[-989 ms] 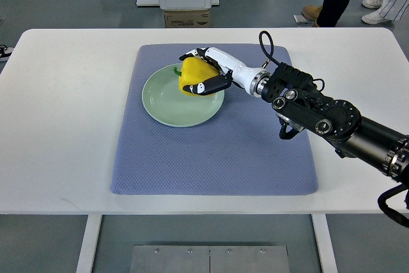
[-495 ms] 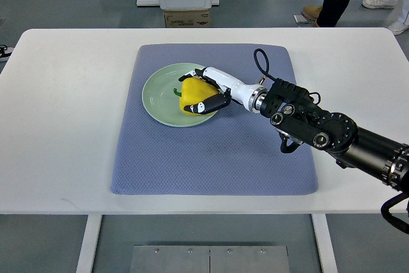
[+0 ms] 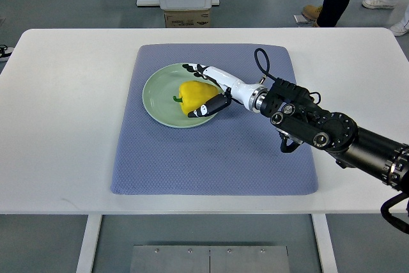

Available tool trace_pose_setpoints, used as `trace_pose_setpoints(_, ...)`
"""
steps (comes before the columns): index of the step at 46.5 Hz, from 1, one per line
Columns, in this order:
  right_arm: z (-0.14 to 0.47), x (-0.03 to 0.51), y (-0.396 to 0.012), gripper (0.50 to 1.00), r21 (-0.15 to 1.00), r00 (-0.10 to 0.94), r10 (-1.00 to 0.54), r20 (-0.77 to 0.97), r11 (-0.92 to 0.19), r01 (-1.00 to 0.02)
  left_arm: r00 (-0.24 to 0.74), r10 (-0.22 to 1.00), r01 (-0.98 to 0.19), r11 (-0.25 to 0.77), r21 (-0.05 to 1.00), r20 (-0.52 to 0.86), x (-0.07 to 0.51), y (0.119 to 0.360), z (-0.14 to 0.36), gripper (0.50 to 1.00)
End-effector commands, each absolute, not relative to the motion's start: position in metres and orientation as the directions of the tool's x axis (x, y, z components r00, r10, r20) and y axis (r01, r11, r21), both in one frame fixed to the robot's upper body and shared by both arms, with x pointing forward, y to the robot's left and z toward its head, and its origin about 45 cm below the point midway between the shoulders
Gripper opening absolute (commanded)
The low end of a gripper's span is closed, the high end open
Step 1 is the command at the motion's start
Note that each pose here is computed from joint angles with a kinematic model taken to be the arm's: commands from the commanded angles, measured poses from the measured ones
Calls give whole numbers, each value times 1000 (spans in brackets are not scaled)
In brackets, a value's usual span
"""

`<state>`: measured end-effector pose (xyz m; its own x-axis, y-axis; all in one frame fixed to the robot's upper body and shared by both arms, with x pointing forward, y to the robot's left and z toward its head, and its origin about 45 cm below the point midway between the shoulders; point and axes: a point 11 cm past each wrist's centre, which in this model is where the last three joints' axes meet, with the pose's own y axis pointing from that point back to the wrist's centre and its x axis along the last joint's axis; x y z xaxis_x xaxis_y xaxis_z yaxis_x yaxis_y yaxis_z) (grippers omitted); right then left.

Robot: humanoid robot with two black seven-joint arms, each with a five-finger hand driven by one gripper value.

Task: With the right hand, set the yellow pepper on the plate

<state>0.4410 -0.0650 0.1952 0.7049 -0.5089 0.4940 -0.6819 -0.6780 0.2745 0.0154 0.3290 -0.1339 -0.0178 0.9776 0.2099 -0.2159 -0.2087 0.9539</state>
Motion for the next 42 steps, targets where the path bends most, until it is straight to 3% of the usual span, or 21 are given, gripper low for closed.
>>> trace_pose_setpoints(1, 198, 442, -65, 998, 269, 702, -513, 494, -678, -684, -19, 978, -214, -208, 954, 209, 15, 329, -134, 1000)
trace_pose_setpoints(22, 231, 463, -72, 998, 154, 643, -693, 326, -632, -759, -19, 978, -214, -208, 954, 209, 15, 329, -134, 1000)
trace_pose_setpoints(42, 248, 495, -169, 998, 92, 393, -918, 50, -388, -917, -17, 978, -215, -208, 954, 209, 15, 329, -134, 1000)
